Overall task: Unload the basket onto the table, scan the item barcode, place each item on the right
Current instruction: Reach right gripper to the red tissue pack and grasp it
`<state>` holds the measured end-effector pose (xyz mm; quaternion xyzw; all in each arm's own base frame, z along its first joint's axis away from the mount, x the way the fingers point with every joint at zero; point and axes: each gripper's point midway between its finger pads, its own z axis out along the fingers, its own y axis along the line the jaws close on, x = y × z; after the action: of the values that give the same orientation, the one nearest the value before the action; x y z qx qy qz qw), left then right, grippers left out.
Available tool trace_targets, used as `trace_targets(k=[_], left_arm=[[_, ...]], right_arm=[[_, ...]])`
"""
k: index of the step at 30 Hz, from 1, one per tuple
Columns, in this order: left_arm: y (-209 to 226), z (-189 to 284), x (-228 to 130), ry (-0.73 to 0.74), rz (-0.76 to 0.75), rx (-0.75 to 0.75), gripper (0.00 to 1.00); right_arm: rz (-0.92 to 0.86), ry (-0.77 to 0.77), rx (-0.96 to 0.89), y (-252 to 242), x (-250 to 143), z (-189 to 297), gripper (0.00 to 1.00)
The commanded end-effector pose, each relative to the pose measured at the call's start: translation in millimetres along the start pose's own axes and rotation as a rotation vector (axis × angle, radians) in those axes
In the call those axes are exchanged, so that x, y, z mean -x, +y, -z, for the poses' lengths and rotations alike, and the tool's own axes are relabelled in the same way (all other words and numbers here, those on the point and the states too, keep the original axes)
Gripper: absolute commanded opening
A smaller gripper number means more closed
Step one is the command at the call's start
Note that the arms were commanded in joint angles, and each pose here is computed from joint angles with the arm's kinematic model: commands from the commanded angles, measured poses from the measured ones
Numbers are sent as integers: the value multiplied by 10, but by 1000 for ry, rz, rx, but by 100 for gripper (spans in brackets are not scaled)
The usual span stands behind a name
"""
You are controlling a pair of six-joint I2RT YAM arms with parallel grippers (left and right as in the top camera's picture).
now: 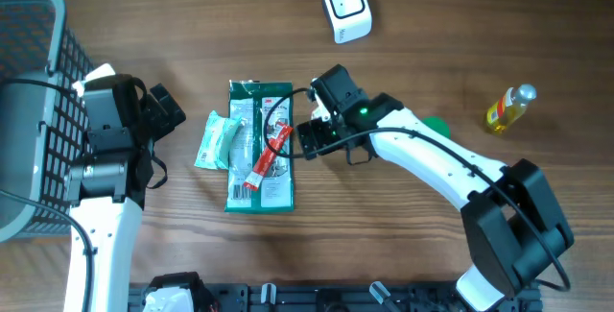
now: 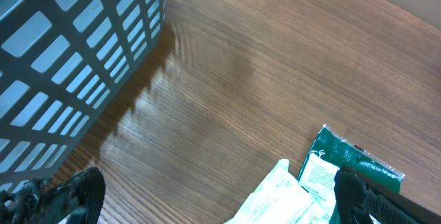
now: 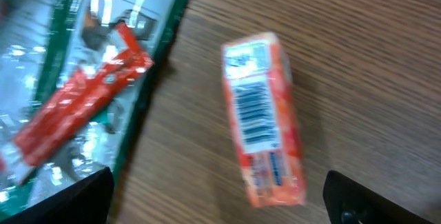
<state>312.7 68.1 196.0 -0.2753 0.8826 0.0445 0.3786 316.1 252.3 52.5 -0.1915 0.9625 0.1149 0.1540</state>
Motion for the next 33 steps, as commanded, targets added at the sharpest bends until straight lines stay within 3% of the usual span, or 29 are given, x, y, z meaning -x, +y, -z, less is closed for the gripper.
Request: trace_targets(k=[1,14,23,24,25,26,27,29,30,31,33], left_arm=[[18,22,56,-18,-3,8,100],[18,22,56,-18,-3,8,100],[18,22,56,-18,-3,8,100],[18,22,56,-18,-3,8,100],[18,22,56,-18,-3,8,100],[18,22,56,-18,-3,8,100],[18,22,56,-18,-3,8,100],[18,22,56,-18,-3,8,100],[18,22,56,-18,-3,8,100],[18,22,56,-18,-3,8,100],[18,22,56,-18,-3,8,100]], right_arm=[[-9,-54,-60,-101,113,-8,97],[-42,-7,202,345,51,-59,96],[-30,-30,140,236,95,-72,100],[-32,-36,136,180,129,-59,96],[-63,-29,132,87,136,-50,85],[-117,-16,138,-19,132,-39,64],[-151,-4,183,-118,144,-8,48],[-93,-11,293,-95,180,58,41],[-97,-13,286,-130,185,57,28],[-84,-19,284,-136,190,35,22],[-64,-13,286,-110,173,-68,22]])
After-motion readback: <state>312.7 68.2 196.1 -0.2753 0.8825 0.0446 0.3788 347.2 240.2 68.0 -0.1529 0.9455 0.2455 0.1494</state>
